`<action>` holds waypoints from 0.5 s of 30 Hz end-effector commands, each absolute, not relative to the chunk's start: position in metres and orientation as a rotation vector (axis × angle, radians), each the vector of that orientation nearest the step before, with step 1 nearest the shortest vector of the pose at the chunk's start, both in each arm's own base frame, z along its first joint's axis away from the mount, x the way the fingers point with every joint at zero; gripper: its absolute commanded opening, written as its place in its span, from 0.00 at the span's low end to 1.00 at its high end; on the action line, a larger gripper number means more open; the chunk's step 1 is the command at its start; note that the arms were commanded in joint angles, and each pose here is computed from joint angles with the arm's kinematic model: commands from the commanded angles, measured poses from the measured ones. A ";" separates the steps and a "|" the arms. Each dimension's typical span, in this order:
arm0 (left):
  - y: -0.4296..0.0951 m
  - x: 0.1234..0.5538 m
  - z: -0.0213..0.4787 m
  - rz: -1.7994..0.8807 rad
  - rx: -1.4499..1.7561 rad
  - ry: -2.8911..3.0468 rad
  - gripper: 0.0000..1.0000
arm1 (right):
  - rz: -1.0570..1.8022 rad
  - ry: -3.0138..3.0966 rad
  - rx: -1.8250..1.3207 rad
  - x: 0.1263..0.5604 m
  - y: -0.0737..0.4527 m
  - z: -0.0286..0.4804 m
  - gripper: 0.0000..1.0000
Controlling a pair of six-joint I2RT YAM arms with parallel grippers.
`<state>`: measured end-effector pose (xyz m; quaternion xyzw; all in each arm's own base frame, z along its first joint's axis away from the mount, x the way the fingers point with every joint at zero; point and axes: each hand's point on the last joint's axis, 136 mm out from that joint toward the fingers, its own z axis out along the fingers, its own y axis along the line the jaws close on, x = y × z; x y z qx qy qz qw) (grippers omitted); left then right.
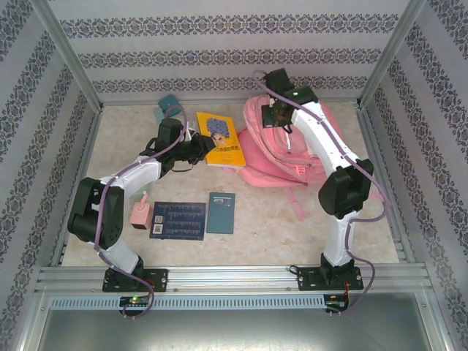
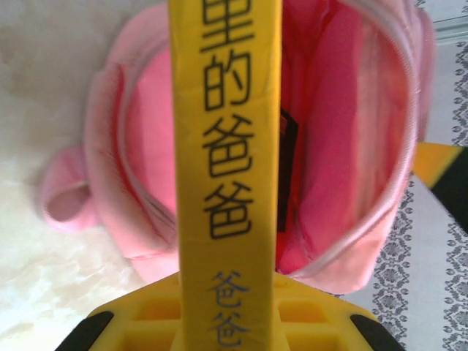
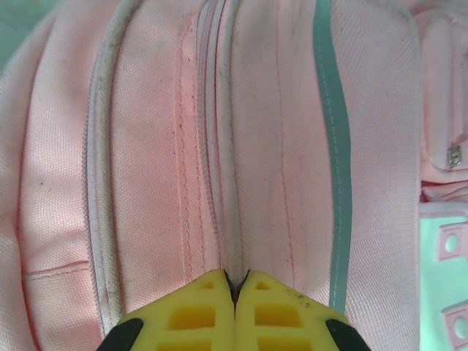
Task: Pack the student bag
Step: Open the student bag at the top-right of the table, then place the book in the student bag.
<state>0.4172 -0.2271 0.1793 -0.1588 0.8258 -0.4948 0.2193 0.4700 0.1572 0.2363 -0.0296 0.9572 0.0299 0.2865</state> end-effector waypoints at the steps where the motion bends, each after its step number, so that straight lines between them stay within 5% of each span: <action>1: -0.247 0.428 0.231 -1.487 -0.355 2.081 0.00 | 0.335 2.430 -0.046 0.467 0.176 0.298 0.00; 15: -0.364 0.451 0.208 -1.633 -0.232 2.091 0.00 | 0.639 2.345 0.040 0.467 0.188 0.337 0.00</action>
